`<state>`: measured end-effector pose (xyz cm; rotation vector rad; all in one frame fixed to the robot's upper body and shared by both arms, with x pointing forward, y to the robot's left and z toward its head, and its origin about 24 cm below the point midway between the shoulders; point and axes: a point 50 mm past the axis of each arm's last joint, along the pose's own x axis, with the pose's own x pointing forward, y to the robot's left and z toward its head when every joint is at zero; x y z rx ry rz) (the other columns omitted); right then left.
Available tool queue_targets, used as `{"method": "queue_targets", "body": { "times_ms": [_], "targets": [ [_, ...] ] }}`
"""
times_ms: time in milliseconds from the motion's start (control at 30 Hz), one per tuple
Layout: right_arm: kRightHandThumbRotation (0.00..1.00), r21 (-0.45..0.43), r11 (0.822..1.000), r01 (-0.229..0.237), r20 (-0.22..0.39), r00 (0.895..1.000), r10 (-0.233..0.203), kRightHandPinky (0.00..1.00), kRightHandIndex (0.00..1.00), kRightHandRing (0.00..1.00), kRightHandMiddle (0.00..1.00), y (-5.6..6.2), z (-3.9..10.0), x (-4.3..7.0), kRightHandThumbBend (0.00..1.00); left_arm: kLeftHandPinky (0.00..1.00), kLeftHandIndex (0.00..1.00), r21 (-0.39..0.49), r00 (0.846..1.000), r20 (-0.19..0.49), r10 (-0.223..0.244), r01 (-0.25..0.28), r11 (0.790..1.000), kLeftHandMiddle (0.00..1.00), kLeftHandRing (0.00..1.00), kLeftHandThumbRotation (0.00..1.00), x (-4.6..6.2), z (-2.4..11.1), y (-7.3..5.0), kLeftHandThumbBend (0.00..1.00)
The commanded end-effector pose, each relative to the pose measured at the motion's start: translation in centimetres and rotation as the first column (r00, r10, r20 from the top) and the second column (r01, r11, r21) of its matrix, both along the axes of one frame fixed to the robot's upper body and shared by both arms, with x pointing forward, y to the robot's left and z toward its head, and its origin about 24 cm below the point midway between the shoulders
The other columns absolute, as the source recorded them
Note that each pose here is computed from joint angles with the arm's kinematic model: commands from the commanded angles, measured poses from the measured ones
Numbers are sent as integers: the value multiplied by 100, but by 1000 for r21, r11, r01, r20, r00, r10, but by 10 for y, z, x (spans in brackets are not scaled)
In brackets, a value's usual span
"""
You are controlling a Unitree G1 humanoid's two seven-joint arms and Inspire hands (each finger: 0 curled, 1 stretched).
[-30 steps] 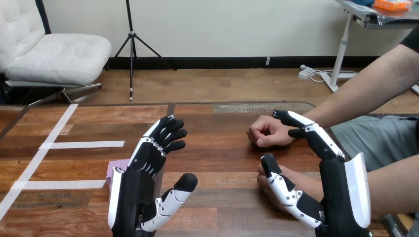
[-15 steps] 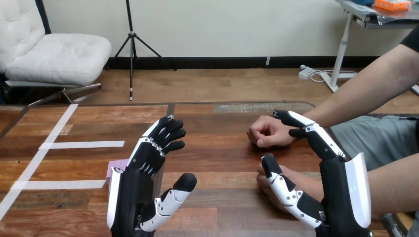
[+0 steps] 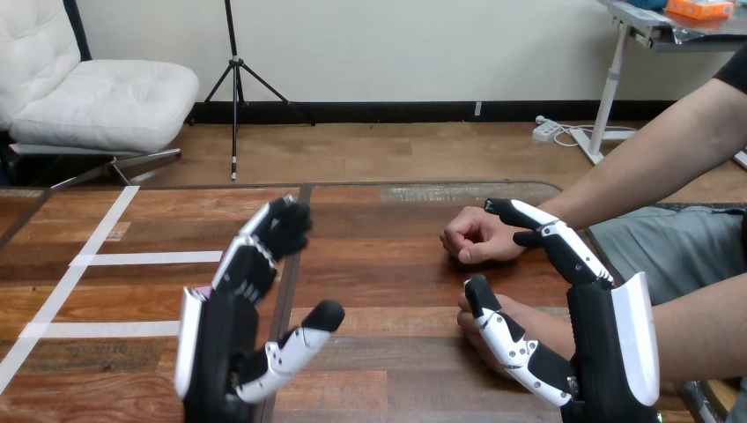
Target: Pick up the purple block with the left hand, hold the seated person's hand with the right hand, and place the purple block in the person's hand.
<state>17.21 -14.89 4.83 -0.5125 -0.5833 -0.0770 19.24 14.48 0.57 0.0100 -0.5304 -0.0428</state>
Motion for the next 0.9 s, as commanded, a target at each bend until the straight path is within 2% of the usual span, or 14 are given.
{"method": "queue_targets", "body": {
  "times_ms": [0, 67, 167, 233, 300, 367, 467, 600, 867],
  "targets": [
    [43, 2, 1000, -8, 74, 997, 7, 69, 76, 77, 78, 0, 15, 8, 40, 84, 83, 128, 994, 106, -20, 6, 992, 85, 86, 42, 18, 30, 21, 78],
    [43, 1, 1000, -7, 74, 997, 7, 69, 76, 77, 78, 0, 15, 8, 40, 86, 84, 179, 994, 104, -25, 6, 984, 86, 87, 41, 19, 33, 26, 78],
    [43, -4, 1000, -6, 73, 997, 6, 69, 76, 77, 78, 0, 14, 8, 40, 88, 85, 291, 994, 101, -35, 5, 957, 88, 89, 42, 21, 39, 36, 78],
    [43, -2, 1000, -7, 76, 997, 7, 69, 76, 77, 78, 0, 14, 8, 40, 89, 86, 362, 995, 95, -43, 6, 932, 89, 90, 43, 23, 43, 43, 78],
    [43, 3, 1000, -9, 77, 997, 9, 69, 76, 77, 78, 0, 14, 9, 40, 89, 87, 454, 996, 78, -44, 4, 891, 91, 91, 43, 23, 48, 52, 78],
    [43, 5, 1000, -10, 77, 997, 9, 70, 76, 77, 78, 0, 14, 9, 40, 89, 87, 485, 997, 69, -41, 2, 874, 92, 91, 44, 23, 50, 54, 79],
    [43, 7, 1000, -10, 77, 997, 9, 70, 76, 77, 78, 0, 14, 9, 40, 89, 88, 549, 998, 61, -33, -6, 836, 94, 92, 44, 22, 56, 61, 79],
    [43, 4, 1000, -8, 79, 997, 8, 70, 76, 77, 78, 1, 14, 9, 40, 87, 90, 639, 999, 43, -9, -21, 769, 95, 92, 42, 21, 65, 72, 81],
    [44, 1, 1000, -5, 72, 997, 5, 70, 76, 77, 78, 0, 14, 9, 40, 83, 91, 728, 999, 37, 26, -45, 684, 95, 91, 37, 20, 77, 82, 81]
  ]
}}
